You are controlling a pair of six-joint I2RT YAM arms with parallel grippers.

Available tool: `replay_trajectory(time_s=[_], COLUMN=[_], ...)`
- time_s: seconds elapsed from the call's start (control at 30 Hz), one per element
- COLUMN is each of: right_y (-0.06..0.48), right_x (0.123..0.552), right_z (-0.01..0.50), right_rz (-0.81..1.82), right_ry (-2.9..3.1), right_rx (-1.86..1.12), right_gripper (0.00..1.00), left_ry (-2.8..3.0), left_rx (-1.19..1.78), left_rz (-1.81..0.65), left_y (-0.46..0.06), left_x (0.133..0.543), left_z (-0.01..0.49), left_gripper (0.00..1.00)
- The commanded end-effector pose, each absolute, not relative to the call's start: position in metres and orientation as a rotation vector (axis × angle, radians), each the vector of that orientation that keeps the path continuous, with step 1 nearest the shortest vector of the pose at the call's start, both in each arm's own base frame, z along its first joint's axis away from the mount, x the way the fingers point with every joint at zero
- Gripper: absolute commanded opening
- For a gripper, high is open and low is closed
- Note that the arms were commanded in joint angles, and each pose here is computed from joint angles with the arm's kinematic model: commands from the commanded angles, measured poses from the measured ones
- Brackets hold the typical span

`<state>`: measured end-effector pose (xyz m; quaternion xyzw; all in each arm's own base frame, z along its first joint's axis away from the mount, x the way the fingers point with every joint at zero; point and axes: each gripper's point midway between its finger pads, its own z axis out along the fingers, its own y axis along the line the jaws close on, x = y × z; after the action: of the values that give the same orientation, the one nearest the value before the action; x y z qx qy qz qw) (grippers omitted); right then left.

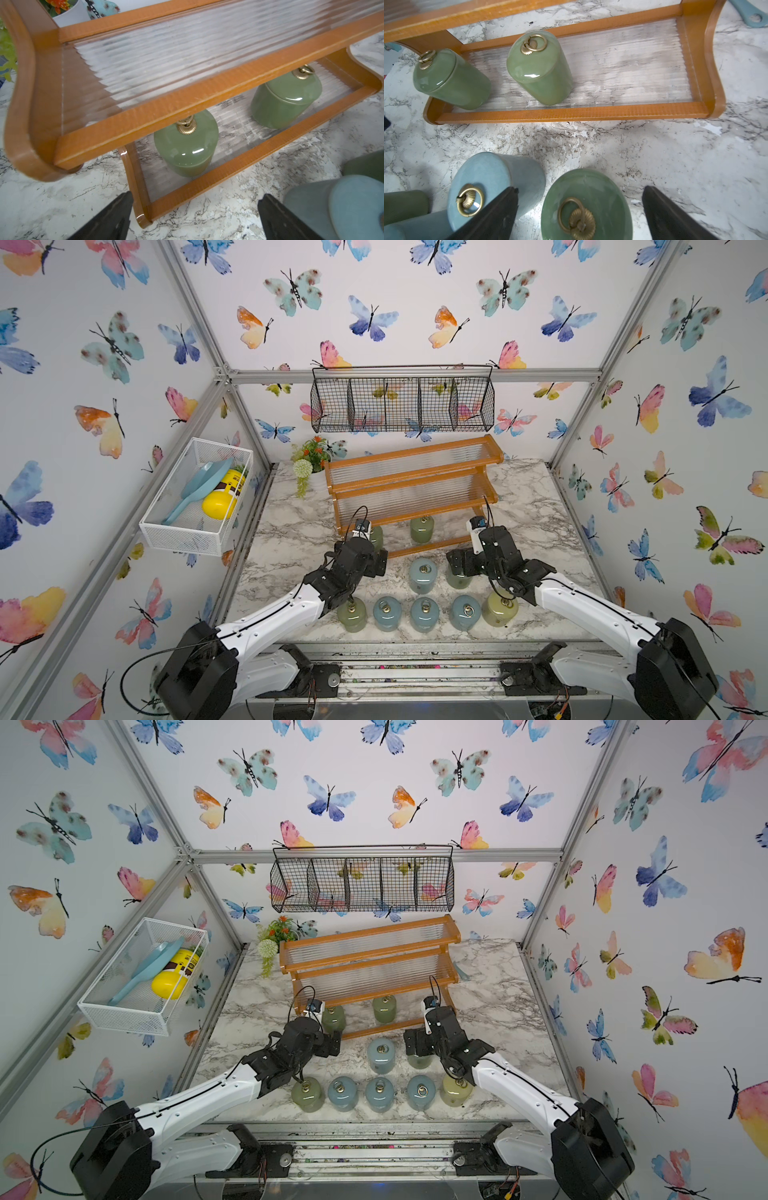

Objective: Remove the tea canisters from the shelf
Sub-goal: Place the tea canister at the center of the board, then pick up the tea canister from the shelf.

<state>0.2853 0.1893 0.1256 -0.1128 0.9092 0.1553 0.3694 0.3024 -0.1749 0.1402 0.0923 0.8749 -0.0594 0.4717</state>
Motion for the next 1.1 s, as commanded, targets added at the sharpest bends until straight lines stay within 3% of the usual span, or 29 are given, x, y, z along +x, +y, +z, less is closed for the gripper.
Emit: replay_trajectory(time_s=[0.0,1.07], right_y=[0.186,0.183], right_x=[0.286,0.281], right_z=[0.133,0.131], right_rz=[0.387,0.385], right_ry=[2.322,2.326], right_rx=[-0.274,-0.278], right_gripper=[0.99,0.99], left_ry=[2.079,2.118], left_rx=[0.109,0.027], left_rz=[-0.146,-0.129], left_y=[-0.173,-0.2], left_x=[0.319,0.36], left_z=[0.157,0.127], left_gripper=[0.99,0.98])
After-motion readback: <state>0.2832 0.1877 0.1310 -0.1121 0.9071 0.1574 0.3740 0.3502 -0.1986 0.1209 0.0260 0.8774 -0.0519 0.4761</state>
